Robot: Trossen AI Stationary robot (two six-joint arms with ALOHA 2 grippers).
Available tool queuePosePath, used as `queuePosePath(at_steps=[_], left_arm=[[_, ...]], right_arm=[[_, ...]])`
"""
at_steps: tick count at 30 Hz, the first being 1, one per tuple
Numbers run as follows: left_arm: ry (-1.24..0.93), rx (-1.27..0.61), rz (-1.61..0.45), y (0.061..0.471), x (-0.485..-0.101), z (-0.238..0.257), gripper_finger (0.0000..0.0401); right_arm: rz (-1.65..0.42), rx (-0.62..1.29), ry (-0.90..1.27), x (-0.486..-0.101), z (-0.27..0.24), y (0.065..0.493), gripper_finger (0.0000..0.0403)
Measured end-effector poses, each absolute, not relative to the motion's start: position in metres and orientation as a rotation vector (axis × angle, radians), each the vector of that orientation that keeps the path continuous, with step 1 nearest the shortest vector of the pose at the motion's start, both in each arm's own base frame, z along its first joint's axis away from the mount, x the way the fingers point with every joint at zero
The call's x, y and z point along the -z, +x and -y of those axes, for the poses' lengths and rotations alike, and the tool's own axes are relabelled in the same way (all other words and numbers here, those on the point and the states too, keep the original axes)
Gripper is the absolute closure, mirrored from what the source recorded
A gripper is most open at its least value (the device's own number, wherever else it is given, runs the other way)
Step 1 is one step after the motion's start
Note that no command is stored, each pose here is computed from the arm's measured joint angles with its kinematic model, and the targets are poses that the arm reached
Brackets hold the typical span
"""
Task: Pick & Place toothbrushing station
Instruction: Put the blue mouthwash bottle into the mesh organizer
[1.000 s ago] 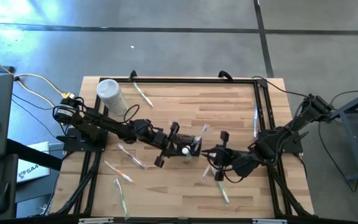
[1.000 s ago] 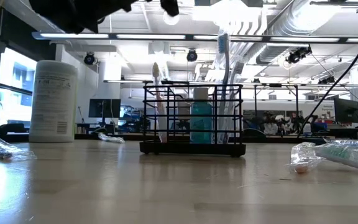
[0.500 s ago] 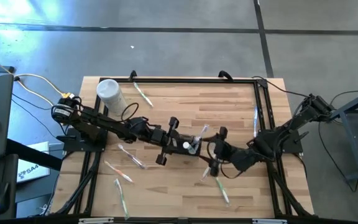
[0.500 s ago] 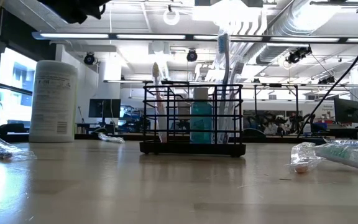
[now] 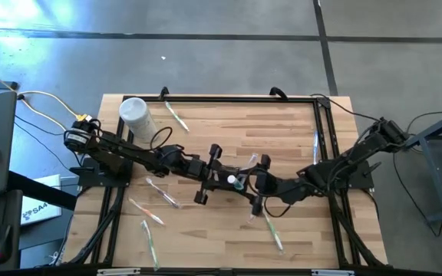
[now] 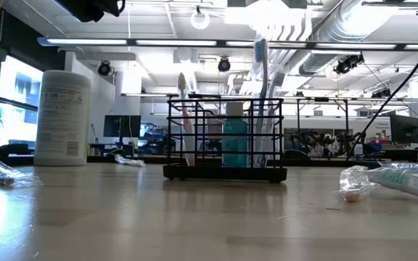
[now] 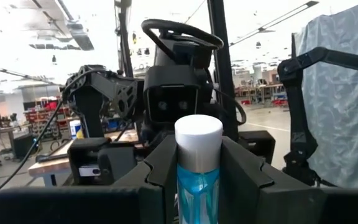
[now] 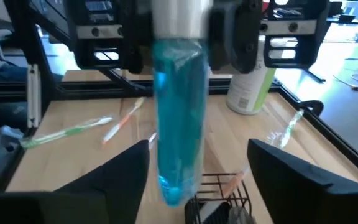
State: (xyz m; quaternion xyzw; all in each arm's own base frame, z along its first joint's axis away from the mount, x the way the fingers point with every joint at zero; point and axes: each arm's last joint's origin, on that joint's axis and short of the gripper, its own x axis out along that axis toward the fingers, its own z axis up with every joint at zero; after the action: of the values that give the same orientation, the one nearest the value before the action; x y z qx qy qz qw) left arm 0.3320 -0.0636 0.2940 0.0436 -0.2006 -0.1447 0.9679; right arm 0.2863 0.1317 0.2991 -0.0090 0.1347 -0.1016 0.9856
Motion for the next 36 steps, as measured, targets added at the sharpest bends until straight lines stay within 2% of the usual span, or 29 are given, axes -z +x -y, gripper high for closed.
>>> queuePosePath(at_steps=[4,9,10,25,31,36], left_arm=[[0.09,0.286,0.401,0.332,-0.294,0.063,0.0313],[0.093,0.286,0.393,0.332,-0.293,0.063,0.0313],[0.094,0.286,0.391,0.333,-0.293,0.063,0.0313],[0.067,0.299,0.292,0.335,-0.286,0.064,0.0313],[0.049,0.27,0.142,0.334,-0.286,0.063,0.0234],[0.045,0.266,0.005,0.341,-0.298,0.064,0.0229]], right_arm=[[-0.275,0.196,-0.04,-0.299,-0.132,0.286,0.0211],[-0.291,0.15,-0.05,-0.298,-0.133,0.286,0.0335],[-0.294,0.147,-0.056,-0.298,-0.133,0.286,0.0344],[-0.352,0.134,-0.024,-0.293,-0.14,0.278,0.0344],[-0.414,0.099,0.028,-0.289,-0.14,0.274,0.0344],[-0.454,0.078,0.078,-0.286,-0.138,0.273,0.0344]])
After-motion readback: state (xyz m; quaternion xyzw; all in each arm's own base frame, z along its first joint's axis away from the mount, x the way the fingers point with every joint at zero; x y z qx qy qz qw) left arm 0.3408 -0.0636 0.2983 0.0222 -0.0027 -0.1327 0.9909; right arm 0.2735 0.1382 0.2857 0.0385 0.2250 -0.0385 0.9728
